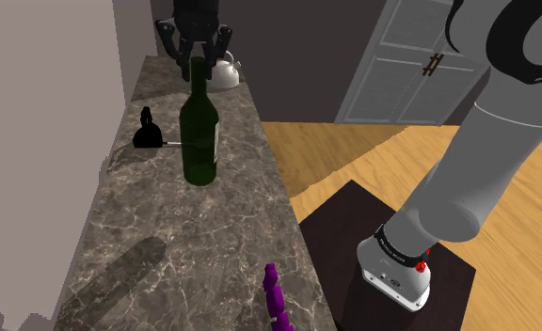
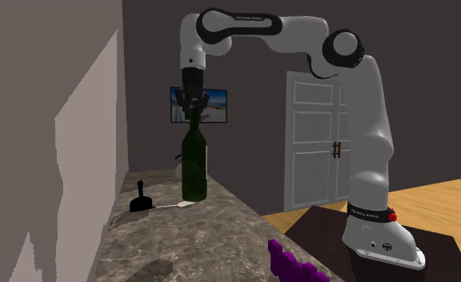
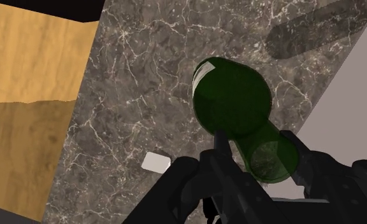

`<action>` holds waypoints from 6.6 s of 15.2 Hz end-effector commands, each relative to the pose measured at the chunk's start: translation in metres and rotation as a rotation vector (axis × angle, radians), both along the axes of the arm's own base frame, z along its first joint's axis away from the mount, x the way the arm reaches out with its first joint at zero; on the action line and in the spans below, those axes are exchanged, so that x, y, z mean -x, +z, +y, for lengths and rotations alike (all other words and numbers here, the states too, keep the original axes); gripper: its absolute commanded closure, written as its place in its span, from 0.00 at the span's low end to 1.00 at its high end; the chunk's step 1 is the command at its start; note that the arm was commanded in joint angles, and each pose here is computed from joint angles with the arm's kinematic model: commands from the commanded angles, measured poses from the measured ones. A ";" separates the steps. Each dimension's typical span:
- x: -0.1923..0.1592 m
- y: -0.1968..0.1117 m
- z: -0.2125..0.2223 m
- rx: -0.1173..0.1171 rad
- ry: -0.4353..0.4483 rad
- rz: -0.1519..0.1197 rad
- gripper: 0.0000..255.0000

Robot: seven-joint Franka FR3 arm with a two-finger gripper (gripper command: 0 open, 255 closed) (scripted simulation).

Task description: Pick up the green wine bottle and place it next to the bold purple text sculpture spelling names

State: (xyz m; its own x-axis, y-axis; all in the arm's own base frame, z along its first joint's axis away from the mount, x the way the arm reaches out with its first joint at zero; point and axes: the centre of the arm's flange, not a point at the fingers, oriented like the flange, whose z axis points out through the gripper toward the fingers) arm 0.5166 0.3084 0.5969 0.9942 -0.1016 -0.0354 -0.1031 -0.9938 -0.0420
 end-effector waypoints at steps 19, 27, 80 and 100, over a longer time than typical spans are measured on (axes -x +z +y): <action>0.128 0.033 0.114 0.000 0.000 0.000 1.00; 0.207 0.033 0.184 0.000 0.000 0.000 1.00; 0.411 -0.125 0.365 0.000 0.000 0.000 1.00; 0.410 -0.075 0.363 0.000 0.000 0.000 0.00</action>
State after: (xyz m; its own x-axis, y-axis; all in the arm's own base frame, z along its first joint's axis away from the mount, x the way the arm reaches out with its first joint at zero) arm 0.1068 0.6715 0.5212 0.9942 -0.1018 -0.0353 -0.1032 -0.9938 -0.0423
